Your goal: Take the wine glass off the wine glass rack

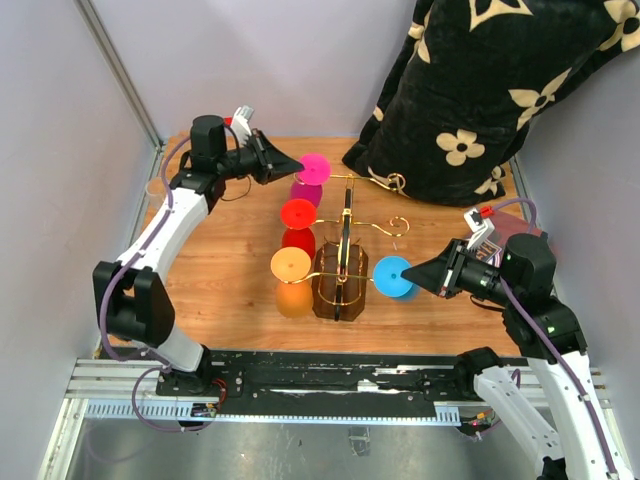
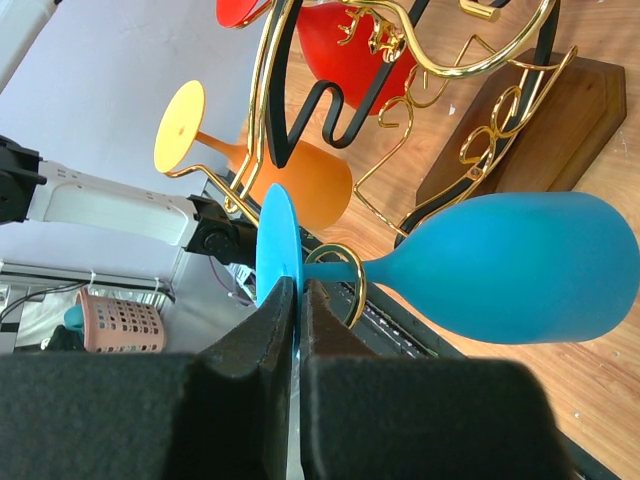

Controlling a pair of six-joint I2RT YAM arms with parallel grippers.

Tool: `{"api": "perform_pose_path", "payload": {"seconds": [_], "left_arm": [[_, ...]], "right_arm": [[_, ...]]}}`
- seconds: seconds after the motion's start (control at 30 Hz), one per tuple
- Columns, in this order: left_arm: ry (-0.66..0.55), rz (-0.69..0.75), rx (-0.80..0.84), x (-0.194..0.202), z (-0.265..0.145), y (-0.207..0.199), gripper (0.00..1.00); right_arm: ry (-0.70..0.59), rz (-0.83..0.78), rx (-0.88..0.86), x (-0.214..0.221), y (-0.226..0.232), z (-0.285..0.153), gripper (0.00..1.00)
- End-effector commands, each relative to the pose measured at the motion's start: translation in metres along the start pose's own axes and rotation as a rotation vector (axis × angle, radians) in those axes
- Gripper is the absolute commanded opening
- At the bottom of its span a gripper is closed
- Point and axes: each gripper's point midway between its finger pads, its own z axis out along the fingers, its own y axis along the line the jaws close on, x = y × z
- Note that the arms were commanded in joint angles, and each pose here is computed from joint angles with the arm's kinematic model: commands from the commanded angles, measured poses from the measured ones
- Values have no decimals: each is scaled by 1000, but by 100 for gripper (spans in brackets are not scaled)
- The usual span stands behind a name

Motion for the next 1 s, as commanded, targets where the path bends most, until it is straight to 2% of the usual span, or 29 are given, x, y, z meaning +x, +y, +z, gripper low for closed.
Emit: {"api": "perform_pose_path", "payload": {"seconds": [0.0, 0.13, 0.37, 0.53, 0.63, 0.8, 0.97], "left_arm": [[47, -18, 131, -2, 21, -22, 1], [37, -29, 178, -18, 36, -29, 1], [-12, 12, 167, -53, 56, -35, 1], [-79, 33, 175, -81, 55, -41, 0], [-117, 30, 179, -97, 51, -40, 1], [-105, 8, 169, -101, 54, -29, 1], [-111, 2, 158, -101, 53, -20, 1]], "right_arm": [[8, 25, 64, 7, -18, 3, 1], [-4, 25, 65, 5, -18, 2, 1], [-23, 29, 31, 0, -11, 4, 1], [-55, 35, 37, -7, -13, 6, 1], [-43, 51, -15, -8, -5, 11, 1], [-3, 72, -52, -2, 3, 9, 1], [-50, 25, 59, -2, -8, -7, 1]]}}
